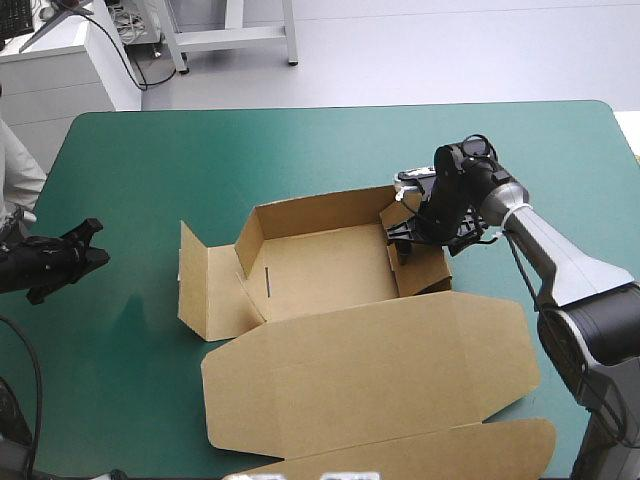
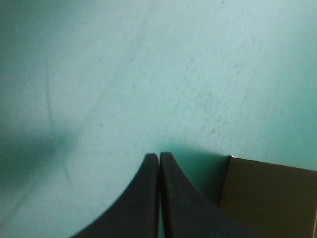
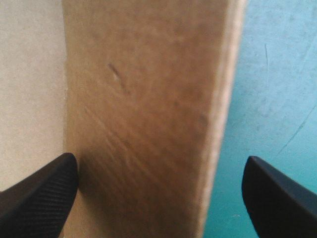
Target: Fold the box
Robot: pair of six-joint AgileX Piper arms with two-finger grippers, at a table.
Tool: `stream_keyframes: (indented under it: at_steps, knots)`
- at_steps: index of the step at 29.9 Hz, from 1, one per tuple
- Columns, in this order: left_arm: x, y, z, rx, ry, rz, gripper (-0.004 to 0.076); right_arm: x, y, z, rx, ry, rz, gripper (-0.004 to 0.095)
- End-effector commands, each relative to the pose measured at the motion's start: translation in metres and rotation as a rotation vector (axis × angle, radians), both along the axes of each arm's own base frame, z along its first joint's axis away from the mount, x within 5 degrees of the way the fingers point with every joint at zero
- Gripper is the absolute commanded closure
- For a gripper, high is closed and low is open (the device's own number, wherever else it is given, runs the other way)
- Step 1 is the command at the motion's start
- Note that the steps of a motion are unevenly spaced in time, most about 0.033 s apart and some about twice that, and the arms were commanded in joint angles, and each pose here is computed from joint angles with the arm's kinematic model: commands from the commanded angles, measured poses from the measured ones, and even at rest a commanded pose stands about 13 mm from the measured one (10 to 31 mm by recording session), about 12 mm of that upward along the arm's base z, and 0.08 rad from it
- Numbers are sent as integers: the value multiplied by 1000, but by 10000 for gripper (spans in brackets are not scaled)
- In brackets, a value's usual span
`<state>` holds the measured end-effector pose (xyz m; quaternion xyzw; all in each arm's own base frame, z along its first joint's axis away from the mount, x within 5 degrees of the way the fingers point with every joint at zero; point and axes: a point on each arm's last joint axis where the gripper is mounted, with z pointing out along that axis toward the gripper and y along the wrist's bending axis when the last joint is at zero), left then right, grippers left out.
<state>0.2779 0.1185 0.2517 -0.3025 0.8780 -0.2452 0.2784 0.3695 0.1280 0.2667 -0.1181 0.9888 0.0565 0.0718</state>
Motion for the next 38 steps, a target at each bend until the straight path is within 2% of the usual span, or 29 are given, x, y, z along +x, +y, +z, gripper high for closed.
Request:
stream_keyframes:
  at_steps: [1,3,6,8,10,16,24,29,33,38]
  knots:
    - [-1,-1,21,-8,-74,28,733,-5,-1,29,30,-80,4,163]
    - [-1,-1,21,-8,-74,28,733,-5,-2,29,29,-74,0,296]
    - [-1,-1,21,-4,-76,23,733,-5,-2,29,29,-75,2,655]
    - [-1,-1,21,0,-78,18,733,-5,-2,29,28,-75,8,931]
    - [-1,-1,21,2,-76,18,733,-6,-2,29,28,-78,9,905]
    - [-1,-1,21,52,-95,-27,733,-12,-4,47,40,-125,24,908]
    - [0,-1,21,60,-101,-41,733,-65,-21,151,134,-411,23,908]
    - [-2,-5,20,50,-95,-101,733,-103,-33,196,185,-550,5,908]
    - [-3,-6,20,40,-92,-109,732,-116,-37,208,211,-587,-16,908]
    - [-3,-7,20,56,-99,-143,708,-117,-38,209,198,-601,13,908]
